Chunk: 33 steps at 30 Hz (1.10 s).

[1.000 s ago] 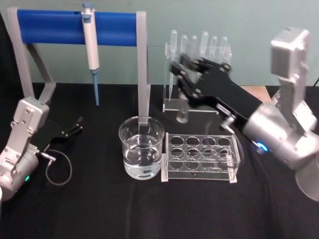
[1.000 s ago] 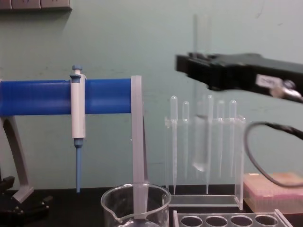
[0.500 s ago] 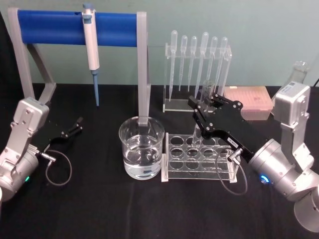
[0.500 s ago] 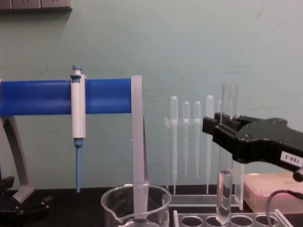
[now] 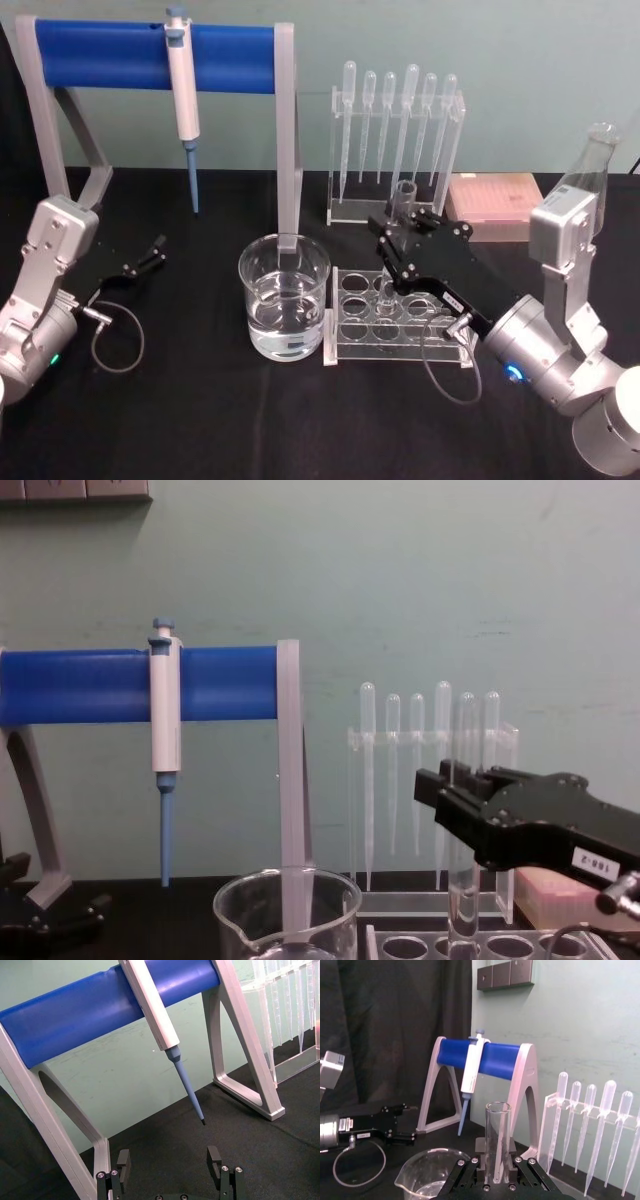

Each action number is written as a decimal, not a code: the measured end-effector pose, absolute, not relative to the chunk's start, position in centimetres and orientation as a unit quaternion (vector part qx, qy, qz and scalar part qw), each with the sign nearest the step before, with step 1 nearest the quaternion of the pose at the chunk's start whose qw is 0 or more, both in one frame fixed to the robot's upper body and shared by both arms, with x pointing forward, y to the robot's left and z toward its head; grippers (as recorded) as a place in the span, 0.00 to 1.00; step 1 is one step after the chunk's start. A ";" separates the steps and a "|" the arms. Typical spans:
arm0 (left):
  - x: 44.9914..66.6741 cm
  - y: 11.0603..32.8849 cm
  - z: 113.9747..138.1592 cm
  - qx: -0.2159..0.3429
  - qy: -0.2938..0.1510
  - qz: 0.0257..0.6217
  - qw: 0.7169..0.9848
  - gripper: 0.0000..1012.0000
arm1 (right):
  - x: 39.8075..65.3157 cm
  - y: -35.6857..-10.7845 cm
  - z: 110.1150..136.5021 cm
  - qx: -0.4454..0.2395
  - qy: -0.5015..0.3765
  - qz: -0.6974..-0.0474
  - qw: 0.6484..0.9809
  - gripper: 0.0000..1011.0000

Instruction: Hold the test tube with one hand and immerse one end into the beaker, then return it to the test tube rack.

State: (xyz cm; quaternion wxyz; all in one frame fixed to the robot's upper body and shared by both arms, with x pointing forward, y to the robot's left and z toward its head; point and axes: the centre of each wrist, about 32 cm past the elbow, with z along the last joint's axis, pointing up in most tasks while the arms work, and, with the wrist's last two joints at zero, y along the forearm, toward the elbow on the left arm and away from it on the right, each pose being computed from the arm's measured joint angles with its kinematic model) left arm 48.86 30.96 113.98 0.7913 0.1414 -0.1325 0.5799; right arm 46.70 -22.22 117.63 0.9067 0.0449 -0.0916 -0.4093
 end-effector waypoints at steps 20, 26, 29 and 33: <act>48.9 31.0 114.0 0.141 -0.132 0.580 0.791 0.99 | 47.5 -21.8 116.0 -0.002 -0.075 -0.402 0.913 0.22; 48.9 31.0 114.0 0.141 -0.132 0.580 0.791 0.99 | 47.8 -21.5 117.0 -0.035 -0.076 -0.400 0.913 0.28; 48.9 31.0 114.0 0.141 -0.132 0.580 0.791 0.99 | 47.9 -21.4 117.4 -0.047 -0.075 -0.398 0.913 0.38; 48.9 31.0 114.0 0.141 -0.132 0.580 0.791 0.99 | 47.5 -21.3 117.9 -0.056 -0.073 -0.398 0.913 0.50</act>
